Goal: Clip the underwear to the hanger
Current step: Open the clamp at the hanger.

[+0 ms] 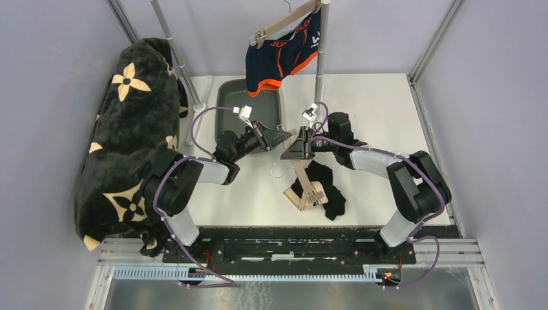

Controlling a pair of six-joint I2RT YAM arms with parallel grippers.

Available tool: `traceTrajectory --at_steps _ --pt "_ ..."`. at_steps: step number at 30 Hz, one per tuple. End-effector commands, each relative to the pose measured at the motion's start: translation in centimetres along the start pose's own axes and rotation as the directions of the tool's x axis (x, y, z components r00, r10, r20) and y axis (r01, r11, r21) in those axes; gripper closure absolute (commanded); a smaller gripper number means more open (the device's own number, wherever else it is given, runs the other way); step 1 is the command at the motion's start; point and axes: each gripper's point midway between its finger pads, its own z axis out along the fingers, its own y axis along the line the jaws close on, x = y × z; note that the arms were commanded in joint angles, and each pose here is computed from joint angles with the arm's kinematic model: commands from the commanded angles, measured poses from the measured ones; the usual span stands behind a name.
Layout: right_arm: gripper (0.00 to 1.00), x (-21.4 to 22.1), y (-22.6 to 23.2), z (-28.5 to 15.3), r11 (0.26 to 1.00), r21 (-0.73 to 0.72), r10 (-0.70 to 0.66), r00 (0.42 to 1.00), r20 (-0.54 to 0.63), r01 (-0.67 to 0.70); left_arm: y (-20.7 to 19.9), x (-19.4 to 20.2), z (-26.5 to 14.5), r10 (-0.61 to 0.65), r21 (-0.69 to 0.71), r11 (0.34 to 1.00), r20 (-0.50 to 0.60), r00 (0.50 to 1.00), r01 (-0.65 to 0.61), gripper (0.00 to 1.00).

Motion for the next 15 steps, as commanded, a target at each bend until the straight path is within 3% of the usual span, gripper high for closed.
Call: traceTrajectory --at_steps 1,6,10,15 --pt "0.48 -1.7 1.6 -0.2 0.999 0.003 -0.053 0.997 0.056 0.052 -1.8 -1.3 -0.1 0.045 0.079 0.996 0.065 0.997 -0.05 0.97" --pt "0.24 -1.9 0.1 -2.3 0.978 0.193 -0.092 0.993 0.074 0.077 -1.3 -1.6 -0.7 0.046 0.051 0.997 0.057 0.997 -0.049 0.97" --pt "0.22 -2.5 0.6 -5.0 0.962 0.255 -0.135 0.984 0.119 0.101 -0.4 -1.5 -1.3 0.048 -0.005 0.999 0.025 0.999 -0.048 0.97" --pt "0.14 -3.2 -1.2 -9.8 0.887 0.455 -0.171 0.969 0.176 0.074 0.4 -1.4 -2.1 0.059 -0.034 0.998 -0.04 0.997 -0.061 0.97"
